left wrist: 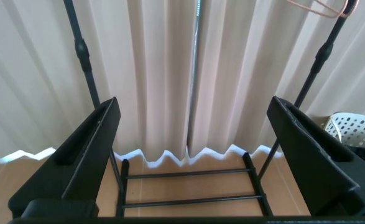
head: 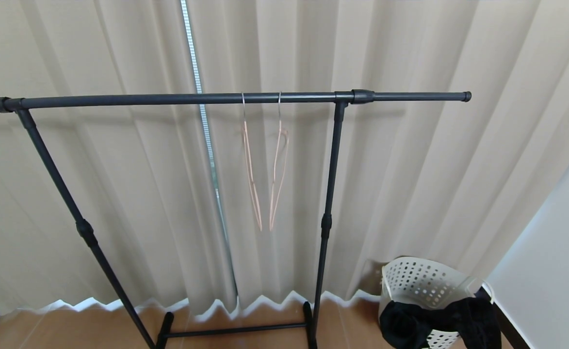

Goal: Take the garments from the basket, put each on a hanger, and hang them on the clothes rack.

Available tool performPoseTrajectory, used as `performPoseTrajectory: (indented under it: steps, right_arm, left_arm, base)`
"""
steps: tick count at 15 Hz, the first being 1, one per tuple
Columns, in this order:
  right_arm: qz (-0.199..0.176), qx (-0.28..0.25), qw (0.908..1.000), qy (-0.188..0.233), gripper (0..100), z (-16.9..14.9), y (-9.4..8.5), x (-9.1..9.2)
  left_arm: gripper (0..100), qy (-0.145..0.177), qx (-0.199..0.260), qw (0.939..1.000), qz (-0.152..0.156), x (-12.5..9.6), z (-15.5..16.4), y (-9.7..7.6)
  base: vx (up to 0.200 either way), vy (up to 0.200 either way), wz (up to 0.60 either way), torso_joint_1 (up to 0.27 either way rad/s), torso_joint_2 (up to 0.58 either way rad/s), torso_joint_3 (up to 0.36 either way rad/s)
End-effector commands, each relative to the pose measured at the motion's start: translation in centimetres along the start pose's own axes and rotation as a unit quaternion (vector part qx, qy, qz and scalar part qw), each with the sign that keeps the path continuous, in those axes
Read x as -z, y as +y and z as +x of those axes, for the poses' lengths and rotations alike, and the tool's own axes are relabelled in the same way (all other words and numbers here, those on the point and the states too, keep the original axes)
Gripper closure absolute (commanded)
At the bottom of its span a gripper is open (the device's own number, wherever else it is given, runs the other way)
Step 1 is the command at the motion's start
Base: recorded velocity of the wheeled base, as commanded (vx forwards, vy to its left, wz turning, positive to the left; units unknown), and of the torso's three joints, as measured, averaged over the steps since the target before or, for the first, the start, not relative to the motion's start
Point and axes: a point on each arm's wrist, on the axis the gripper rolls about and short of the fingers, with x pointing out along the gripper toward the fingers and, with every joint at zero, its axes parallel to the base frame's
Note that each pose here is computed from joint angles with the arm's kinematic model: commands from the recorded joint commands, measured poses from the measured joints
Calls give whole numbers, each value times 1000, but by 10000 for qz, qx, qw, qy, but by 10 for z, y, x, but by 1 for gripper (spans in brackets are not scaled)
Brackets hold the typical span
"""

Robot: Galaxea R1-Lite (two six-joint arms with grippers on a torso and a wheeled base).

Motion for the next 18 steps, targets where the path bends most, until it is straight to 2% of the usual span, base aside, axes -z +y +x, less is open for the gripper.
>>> performPoseTrajectory:
  steps: [1,10,18]
  right_arm:
    - [0,0,10000,2,0,0,0,0]
    - [0,0,10000,2,0,0,0,0]
    - [0,0,10000,2,0,0,0,0]
  left_arm:
    - [0,-4,-4,10000,-7,0,0,0]
    - [0,-4,-4,10000,1,0,0,0]
    - [0,-4,-4,10000,1,0,0,0]
  base:
    - [0,0,0,-212,540,310]
    - [0,0,0,-204,540,332]
    - [0,0,0,-150,484,337]
